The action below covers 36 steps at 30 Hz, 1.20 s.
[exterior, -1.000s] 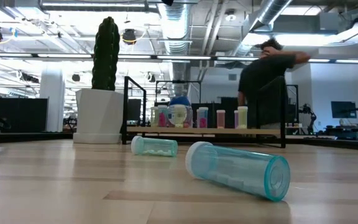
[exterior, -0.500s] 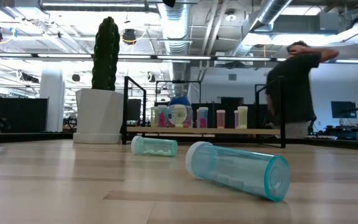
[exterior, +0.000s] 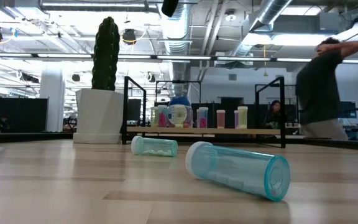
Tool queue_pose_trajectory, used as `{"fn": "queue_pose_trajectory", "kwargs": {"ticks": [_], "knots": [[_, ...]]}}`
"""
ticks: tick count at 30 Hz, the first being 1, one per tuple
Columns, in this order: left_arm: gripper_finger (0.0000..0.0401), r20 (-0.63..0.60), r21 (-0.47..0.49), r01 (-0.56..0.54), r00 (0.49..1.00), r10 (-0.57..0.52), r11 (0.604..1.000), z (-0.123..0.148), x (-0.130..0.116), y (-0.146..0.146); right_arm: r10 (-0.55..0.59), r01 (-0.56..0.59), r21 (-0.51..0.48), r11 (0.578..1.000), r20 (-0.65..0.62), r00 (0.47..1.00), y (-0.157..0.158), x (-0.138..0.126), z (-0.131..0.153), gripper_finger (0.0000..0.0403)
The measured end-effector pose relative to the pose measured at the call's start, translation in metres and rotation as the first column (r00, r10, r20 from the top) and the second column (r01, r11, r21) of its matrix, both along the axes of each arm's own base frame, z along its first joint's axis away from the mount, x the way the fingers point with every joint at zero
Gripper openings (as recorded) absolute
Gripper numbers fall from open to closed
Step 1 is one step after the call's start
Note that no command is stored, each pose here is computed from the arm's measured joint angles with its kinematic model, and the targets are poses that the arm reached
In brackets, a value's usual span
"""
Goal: Pick and place medicine bottles onto shelf by color
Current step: Put the yellow pill bottle on the shelf
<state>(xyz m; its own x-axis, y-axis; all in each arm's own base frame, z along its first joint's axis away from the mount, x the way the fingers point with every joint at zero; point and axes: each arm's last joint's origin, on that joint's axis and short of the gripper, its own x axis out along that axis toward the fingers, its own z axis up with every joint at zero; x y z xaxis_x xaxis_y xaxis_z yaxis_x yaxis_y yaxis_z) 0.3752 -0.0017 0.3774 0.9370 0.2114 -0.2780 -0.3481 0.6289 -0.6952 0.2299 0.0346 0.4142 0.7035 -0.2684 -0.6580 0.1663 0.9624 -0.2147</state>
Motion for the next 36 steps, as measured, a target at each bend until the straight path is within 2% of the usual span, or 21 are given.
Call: {"fn": "queue_pose_trajectory", "kwargs": {"ticks": [12, 18, 22, 31, 36], "knots": [[0.0089, 0.029, 0.014, 0.053, 0.998, -0.053, 0.999, 0.003, 0.001, -0.008, -0.005, 0.006, -0.033, 0.999, 0.023, 1.0, -0.003, 0.023, -0.006, 0.0255], [0.0089, 0.028, 0.019, 0.054, 0.998, -0.055, 0.998, 0.003, 0.001, -0.008, 0.001, 0.0, -0.043, 0.999, 0.024, 1.0, -0.004, 0.024, -0.006, 0.0248], [0.0089, 0.026, 0.026, 0.053, 0.998, -0.053, 0.998, 0.003, 0.001, -0.008, 0.003, -0.002, -0.043, 0.999, 0.022, 1.0, -0.004, 0.023, -0.006, 0.0221], [0.009, 0.028, 0.028, 0.046, 0.998, -0.047, 0.999, 0.004, 0.001, -0.008, 0.016, -0.016, -0.047, 0.999, 0.018, 1.0, -0.003, 0.023, -0.006, 0.0129], [0.0104, 0.029, 0.03, 0.039, 0.999, -0.04, 0.999, 0.004, 0.001, -0.008, 0.029, -0.028, -0.052, 0.998, 0.016, 0.999, -0.001, 0.023, -0.006, 0.0108]]}}
